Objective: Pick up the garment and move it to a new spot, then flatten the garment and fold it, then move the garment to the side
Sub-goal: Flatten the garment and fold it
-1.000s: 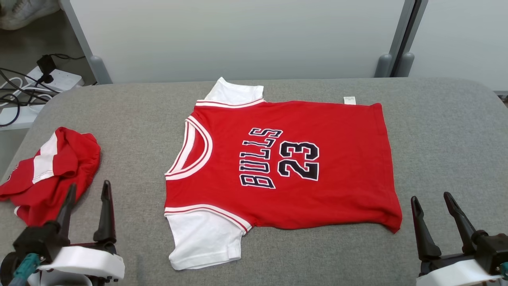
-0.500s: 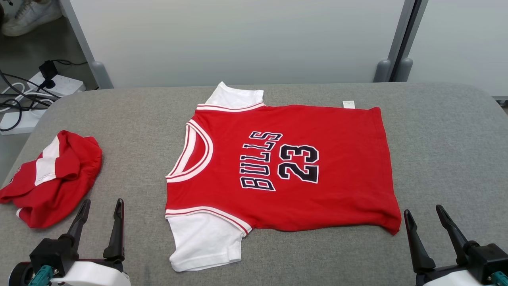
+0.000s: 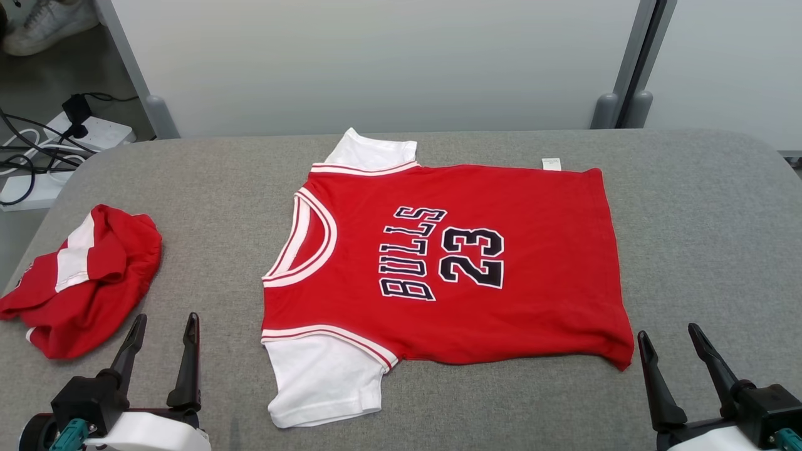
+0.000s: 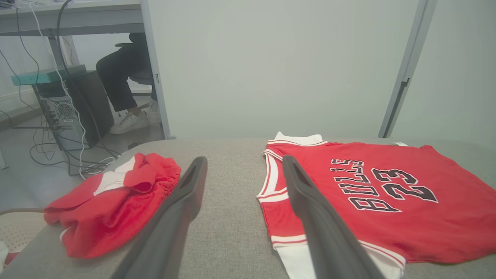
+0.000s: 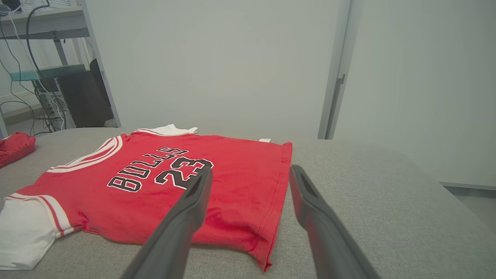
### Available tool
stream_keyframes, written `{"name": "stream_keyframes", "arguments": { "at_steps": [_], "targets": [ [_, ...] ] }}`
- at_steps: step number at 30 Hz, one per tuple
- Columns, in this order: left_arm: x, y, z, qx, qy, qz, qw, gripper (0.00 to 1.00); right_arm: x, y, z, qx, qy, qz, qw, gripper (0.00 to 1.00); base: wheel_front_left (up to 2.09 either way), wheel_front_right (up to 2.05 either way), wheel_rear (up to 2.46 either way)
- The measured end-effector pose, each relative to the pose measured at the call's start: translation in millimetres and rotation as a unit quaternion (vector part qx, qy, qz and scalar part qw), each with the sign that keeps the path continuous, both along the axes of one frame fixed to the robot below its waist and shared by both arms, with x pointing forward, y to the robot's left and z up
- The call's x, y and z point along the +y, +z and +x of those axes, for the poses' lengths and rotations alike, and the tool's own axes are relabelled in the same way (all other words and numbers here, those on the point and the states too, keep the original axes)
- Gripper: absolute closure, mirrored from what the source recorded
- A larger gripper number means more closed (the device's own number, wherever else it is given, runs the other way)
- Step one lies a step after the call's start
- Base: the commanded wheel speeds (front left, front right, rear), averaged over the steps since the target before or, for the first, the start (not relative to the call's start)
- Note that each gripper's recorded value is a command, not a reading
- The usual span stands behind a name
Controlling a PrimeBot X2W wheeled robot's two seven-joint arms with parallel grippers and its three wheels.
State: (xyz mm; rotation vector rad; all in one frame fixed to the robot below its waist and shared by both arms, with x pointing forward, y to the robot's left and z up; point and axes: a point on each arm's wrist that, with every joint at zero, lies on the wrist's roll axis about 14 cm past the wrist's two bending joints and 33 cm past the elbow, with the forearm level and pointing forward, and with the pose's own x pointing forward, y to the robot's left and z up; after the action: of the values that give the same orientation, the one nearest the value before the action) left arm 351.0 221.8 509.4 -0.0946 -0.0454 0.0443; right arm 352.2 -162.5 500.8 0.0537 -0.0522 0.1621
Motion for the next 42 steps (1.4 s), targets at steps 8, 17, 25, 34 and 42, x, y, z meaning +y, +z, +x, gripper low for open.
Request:
{"name": "stream_keyframes", "arguments": {
  "at_steps": [8, 17, 25, 34, 42],
  "targets": [
    [-9, -17, 0, 0.037, -0.011, -0.016, 0.999, 0.0, 0, -15, 1, 0.024, 0.001, -0.002, 1.0, 0.0, 0.0, 0.0, 0.0],
    [-45, -83, -13, 0.178, -0.066, -0.07, 0.979, 0.0, -7, -62, 4, 0.107, -0.007, -0.01, 0.994, 0.0, 0.0, 0.0, 0.0],
    [-59, -133, -28, 0.273, -0.087, -0.095, 0.953, 0.0, -6, -92, 24, 0.157, -0.002, -0.017, 0.987, 0.0, 0.0, 0.0, 0.0],
    [-66, -150, -25, 0.302, -0.097, -0.106, 0.942, 0.0, -1, -115, 40, 0.191, 0.012, -0.029, 0.981, 0.0, 0.0, 0.0, 0.0],
    [-77, -159, -21, 0.32, -0.115, -0.116, 0.933, 0.59, 8, -124, 50, 0.204, 0.027, -0.03, 0.978, 0.52, 0.0, 0.0, 0.0]
  ]
}}
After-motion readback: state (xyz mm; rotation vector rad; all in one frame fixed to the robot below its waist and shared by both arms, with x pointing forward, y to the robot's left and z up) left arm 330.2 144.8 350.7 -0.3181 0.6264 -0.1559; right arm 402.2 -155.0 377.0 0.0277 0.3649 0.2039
